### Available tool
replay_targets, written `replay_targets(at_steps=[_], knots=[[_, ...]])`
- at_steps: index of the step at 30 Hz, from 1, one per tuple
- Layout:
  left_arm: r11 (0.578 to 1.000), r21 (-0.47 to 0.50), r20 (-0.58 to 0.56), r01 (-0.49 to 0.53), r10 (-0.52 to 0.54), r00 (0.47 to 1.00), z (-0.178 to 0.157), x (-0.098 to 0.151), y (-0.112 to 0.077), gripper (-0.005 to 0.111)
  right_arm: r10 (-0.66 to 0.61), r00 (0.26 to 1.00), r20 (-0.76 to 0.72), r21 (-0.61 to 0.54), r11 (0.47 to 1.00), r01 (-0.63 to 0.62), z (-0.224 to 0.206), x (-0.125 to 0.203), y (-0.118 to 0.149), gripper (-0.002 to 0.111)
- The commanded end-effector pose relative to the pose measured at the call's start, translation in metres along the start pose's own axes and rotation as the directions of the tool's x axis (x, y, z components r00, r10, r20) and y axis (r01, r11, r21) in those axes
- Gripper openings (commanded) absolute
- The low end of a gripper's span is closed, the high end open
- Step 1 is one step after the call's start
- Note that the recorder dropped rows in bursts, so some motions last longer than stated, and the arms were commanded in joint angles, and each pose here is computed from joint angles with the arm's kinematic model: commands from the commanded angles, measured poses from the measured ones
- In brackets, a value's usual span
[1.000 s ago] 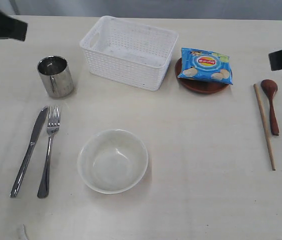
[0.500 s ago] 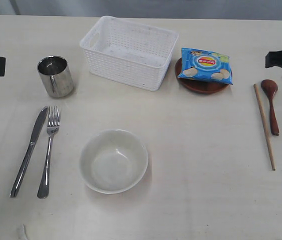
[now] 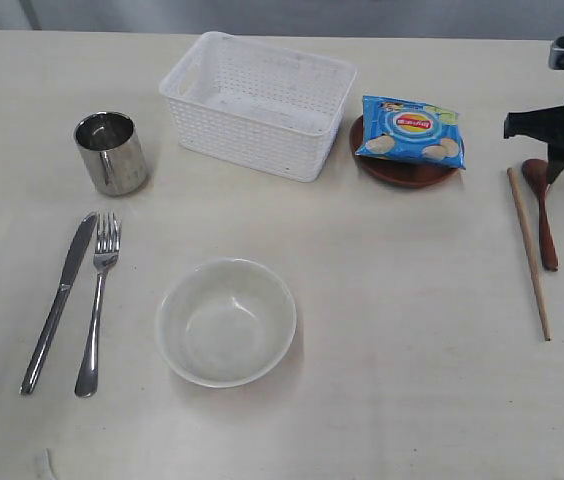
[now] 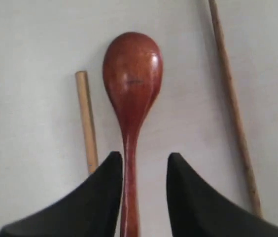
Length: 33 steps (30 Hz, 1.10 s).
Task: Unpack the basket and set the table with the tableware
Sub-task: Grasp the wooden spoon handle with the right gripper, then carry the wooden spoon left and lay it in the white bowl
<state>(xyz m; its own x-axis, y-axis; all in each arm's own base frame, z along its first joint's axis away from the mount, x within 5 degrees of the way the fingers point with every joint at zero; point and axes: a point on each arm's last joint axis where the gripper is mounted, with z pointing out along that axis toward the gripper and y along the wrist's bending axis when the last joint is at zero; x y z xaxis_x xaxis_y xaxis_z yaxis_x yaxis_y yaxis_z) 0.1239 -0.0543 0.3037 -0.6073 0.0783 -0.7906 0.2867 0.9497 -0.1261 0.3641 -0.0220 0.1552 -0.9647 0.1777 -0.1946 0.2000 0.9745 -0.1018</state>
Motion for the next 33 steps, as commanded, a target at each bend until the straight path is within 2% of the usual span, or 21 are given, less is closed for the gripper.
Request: replay_targets(at_steps=[1,6,12,20,23,26,27,33], knots=[[1.0,0.011,0.011,0.0,0.0,1.0,0.0,0.0,-0.001,0.0,0.061,0.997,-0.037,-0.043,0.997,-0.063,0.015,-0.002,-0.008,0.022],[1.0,0.011,0.011,0.0,0.0,1.0,0.0,0.0,-0.001,0.0,0.038,0.998,-0.044,-0.079,0.996,-0.042,0.022,-0.002,-0.003,0.023],[1.0,0.011,0.013,0.0,0.0,1.0,0.0,0.0,-0.001,0.0,0.038,0.999,-0.037,-0.081,0.996,-0.041,0.028,-0.003,-0.003,0.036],[1.0,0.013,0.019,0.0,0.0,1.0,0.0,-0.001,-0.001,0.0,0.034,0.998,-0.048,-0.086,0.996,-0.038,0.048,-0.003,0.001,0.036],[1.0,0.013,0.021,-0.003,0.003,1.0,0.0,-0.001,-0.001,0.0,0.034,0.998,-0.046,-0.087,0.995,-0.038,0.052,-0.003,0.001,0.025],[1.0,0.014,0.023,-0.003,0.003,1.0,0.0,-0.001,-0.001,0.0,0.009,0.999,-0.04,-0.082,0.997,-0.012,0.052,-0.003,0.001,0.003],[1.0,0.014,0.023,-0.003,0.003,1.0,0.0,-0.001,-0.001,0.0,0.003,0.999,-0.037,-0.078,0.997,-0.006,0.052,-0.003,0.0,0.0],[1.0,0.014,0.023,-0.007,0.007,1.0,0.0,-0.001,-0.001,0.0,-0.008,1.0,-0.007,-0.065,0.998,0.007,0.027,-0.005,-0.004,0.0]])
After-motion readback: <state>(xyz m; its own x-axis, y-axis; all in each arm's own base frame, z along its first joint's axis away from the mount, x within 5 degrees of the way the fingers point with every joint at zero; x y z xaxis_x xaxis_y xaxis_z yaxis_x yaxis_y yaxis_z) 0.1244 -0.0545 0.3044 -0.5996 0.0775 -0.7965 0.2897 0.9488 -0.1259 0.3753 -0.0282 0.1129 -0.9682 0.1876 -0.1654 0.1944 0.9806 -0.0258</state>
